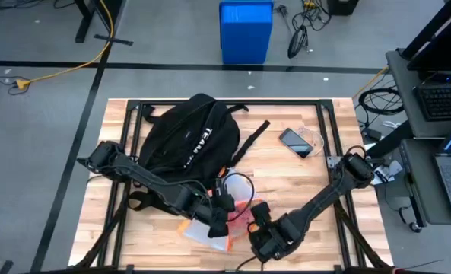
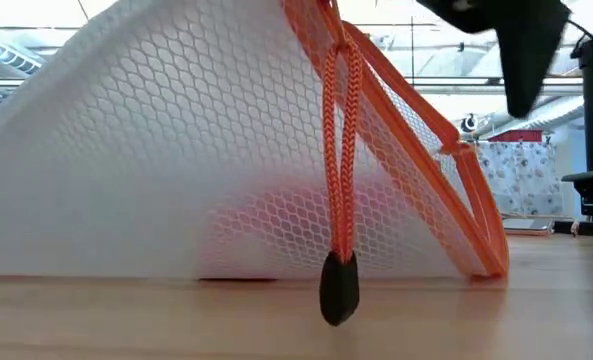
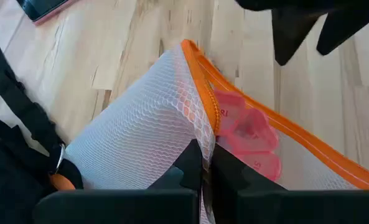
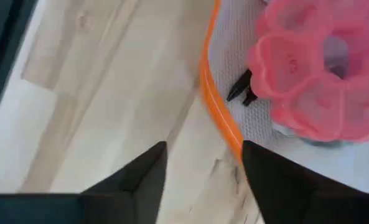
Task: Unpack backpack
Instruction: Close the orange zip bag
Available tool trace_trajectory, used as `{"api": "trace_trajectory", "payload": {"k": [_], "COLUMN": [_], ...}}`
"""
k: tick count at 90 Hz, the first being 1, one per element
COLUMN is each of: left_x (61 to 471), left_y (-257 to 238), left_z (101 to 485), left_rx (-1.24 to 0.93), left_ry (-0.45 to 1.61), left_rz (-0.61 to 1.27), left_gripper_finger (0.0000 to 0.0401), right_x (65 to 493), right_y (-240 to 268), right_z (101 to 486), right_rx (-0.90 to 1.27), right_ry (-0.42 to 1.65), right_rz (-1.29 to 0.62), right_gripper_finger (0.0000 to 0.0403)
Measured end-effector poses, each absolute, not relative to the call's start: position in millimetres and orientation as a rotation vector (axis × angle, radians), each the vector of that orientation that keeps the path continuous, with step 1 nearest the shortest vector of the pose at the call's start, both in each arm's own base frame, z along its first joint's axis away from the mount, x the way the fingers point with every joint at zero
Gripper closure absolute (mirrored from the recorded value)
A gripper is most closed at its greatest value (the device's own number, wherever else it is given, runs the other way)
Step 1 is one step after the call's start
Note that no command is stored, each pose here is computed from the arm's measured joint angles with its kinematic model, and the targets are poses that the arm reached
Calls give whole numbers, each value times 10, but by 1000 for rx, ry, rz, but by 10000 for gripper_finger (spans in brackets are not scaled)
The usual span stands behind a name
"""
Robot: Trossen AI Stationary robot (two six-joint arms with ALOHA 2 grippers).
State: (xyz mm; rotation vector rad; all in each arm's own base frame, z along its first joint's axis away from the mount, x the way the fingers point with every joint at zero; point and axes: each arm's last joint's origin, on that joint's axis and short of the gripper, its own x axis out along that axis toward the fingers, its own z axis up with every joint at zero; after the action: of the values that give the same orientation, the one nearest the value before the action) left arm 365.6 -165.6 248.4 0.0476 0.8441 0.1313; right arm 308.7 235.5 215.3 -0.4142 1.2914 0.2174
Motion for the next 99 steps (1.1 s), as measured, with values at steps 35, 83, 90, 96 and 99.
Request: {"api": "trace_trajectory", "payload": {"k": [35, 83, 90, 96, 99], "left_x": [3656, 3640, 3632, 3626, 3625], "left_y": [-1656, -1690, -1707, -1720, -1722], "left_z": [2485, 2494, 2494, 2494, 2494], "left_rx": [43, 41, 43, 45, 45], "left_ry": [843, 839, 839, 839, 839], "left_rz": [135, 122, 118, 115, 114], "left_gripper_finger": [401, 401, 401, 401, 401], "right_x": [3285, 3263, 3142, 3025, 2972], "right_y": [2003, 1984, 2063, 2111, 2135], "right_z": [1789, 2205, 2322, 2431, 2481], "right_rx": [-483, -457, -431, -411, -397], "right_ry": [1248, 1098, 1091, 1084, 1078], "right_rz": [235, 180, 185, 189, 189], "right_gripper_finger": [394, 402, 402, 402, 402]}}
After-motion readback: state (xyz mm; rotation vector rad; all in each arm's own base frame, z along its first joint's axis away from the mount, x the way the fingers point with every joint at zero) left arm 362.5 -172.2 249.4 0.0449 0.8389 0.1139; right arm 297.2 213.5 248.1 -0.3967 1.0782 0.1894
